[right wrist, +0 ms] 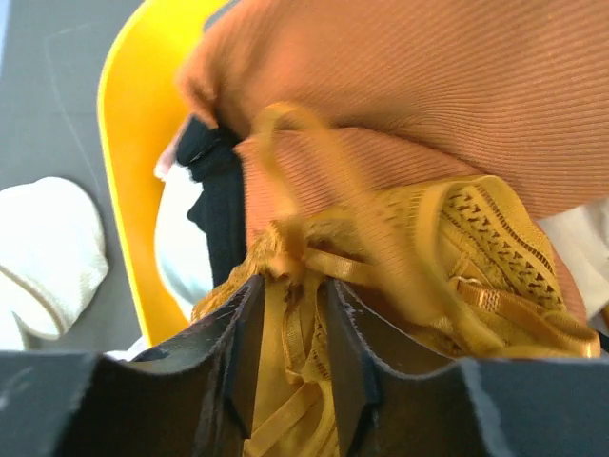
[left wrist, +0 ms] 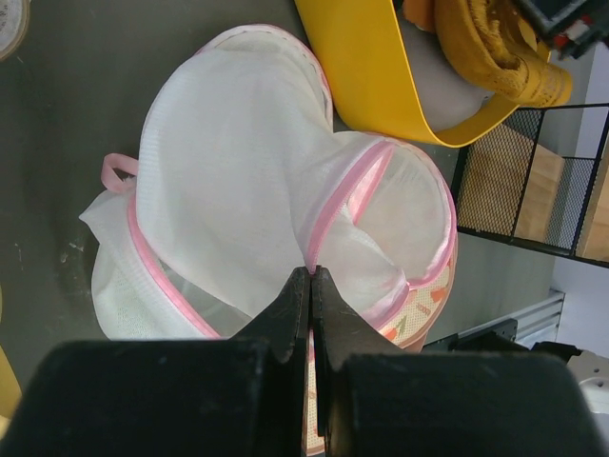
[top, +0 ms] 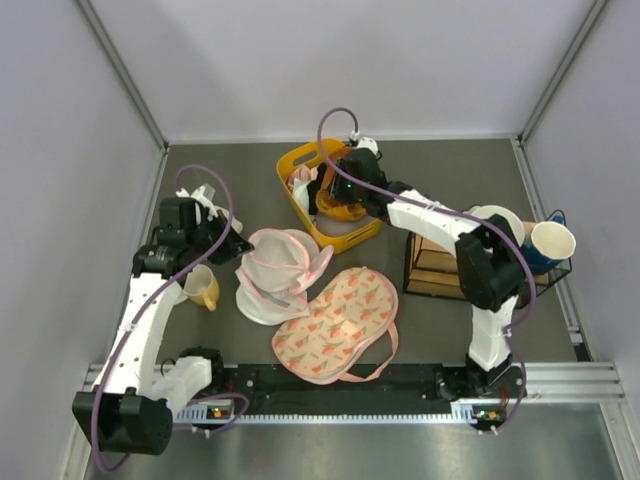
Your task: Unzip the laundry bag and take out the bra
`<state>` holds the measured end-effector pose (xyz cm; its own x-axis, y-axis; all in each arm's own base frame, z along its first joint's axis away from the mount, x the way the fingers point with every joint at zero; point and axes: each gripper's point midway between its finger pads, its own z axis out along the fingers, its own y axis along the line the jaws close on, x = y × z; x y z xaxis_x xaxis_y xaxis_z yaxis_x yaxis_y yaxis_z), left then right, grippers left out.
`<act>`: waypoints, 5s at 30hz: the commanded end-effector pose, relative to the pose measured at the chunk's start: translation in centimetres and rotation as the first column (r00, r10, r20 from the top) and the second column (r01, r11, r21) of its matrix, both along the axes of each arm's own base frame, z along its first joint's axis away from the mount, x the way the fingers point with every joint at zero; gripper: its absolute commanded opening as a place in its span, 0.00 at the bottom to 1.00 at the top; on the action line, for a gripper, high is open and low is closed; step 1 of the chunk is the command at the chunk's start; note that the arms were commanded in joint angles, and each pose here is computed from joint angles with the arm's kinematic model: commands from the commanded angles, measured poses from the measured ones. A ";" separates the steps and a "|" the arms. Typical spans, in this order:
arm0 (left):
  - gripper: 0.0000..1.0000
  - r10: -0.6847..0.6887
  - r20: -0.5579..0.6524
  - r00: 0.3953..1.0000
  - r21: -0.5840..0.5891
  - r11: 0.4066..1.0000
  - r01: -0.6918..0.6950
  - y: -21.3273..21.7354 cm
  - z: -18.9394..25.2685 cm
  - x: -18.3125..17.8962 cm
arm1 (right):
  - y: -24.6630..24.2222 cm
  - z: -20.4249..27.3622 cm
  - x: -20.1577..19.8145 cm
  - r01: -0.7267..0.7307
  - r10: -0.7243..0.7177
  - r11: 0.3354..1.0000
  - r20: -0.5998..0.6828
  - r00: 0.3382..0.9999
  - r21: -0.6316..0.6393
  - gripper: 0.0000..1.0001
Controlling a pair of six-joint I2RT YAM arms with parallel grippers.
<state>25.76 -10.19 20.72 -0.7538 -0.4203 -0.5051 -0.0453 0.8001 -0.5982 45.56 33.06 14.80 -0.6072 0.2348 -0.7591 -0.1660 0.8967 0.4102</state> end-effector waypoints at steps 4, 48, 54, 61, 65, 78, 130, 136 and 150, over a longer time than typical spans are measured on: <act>0.00 -0.007 0.044 0.999 0.004 1.000 0.007 0.1 0.9 0.5 | -0.8 11.9 -3.1 -0.112 0.084 0.982 0.180 0.980 0.152 0.49; 0.00 -0.007 0.090 0.996 0.029 1.000 0.004 0.8 1.8 -0.5 | -1.9 7.6 6.8 0.053 -0.035 0.995 0.203 0.979 -0.084 0.40; 0.00 -0.007 0.081 0.997 0.047 0.999 0.003 1.0 2.3 -0.4 | 0.8 1.0 10.7 0.010 0.000 0.995 0.100 0.995 -0.101 0.39; 0.00 0.000 0.085 0.996 0.040 0.999 -0.004 1.0 2.5 -0.6 | 3.6 4.6 10.1 -0.094 0.091 0.995 0.116 0.989 0.019 0.40; 0.00 0.001 0.088 0.996 0.035 0.999 -0.004 1.0 2.5 -0.8 | 3.0 10.6 8.1 -0.129 0.115 0.990 0.198 0.973 0.060 0.45; 0.00 0.006 0.132 0.991 0.036 0.999 -0.011 1.1 3.6 -0.6 | -0.8 20.4 -0.2 -0.209 0.172 0.974 0.308 0.936 0.090 0.87; 0.00 0.328 0.581 0.745 -0.035 0.925 -0.380 6.7 21.6 17.5 | -12.5 15.9 -10.9 -0.038 0.072 0.986 0.206 0.976 -0.164 0.99; 0.00 0.408 0.534 0.740 0.019 0.869 -0.494 9.8 17.0 24.7 | -11.8 14.8 -10.6 -0.062 0.091 0.984 0.176 0.980 -0.166 0.99; 0.96 0.231 0.347 0.909 0.076 0.959 -0.273 5.8 9.7 18.2 | -11.8 14.4 -10.5 -0.048 0.073 0.987 0.166 0.983 -0.153 0.99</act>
